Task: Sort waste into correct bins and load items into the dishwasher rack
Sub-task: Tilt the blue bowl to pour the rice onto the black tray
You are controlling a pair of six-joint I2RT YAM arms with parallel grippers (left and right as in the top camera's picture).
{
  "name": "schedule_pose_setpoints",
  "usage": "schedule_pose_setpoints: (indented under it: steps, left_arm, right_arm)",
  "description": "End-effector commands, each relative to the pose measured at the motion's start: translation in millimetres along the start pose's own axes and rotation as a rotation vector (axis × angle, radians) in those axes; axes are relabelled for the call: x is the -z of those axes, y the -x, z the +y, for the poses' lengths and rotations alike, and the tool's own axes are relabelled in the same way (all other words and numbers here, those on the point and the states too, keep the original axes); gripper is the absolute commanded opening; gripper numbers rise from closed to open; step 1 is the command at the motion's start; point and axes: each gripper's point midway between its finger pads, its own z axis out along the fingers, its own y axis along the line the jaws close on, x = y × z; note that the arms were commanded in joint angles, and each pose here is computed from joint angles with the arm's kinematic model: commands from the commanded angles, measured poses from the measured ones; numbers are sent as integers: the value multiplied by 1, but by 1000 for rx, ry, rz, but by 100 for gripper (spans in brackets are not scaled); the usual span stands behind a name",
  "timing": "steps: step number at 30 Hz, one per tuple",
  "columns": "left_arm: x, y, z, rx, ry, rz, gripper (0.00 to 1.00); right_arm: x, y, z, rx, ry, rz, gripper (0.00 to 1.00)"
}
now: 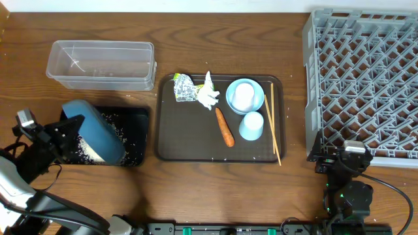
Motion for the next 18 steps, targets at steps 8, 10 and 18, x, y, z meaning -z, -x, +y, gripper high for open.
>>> schedule_pose_setpoints:
  steps: [8,10,18]
  left_arm:
    - [-1,-6,-7,-58,-21,7,6]
    - [-1,-16,-12,-48,-25,25,6]
    - [-13,-54,-36,-242,-2,130,6]
  right_arm:
    - [0,-1,-4,11,-18,6,99]
    - [0,-1,-4,11,-18,6,99]
    - [0,-1,-4,11,-18,6,99]
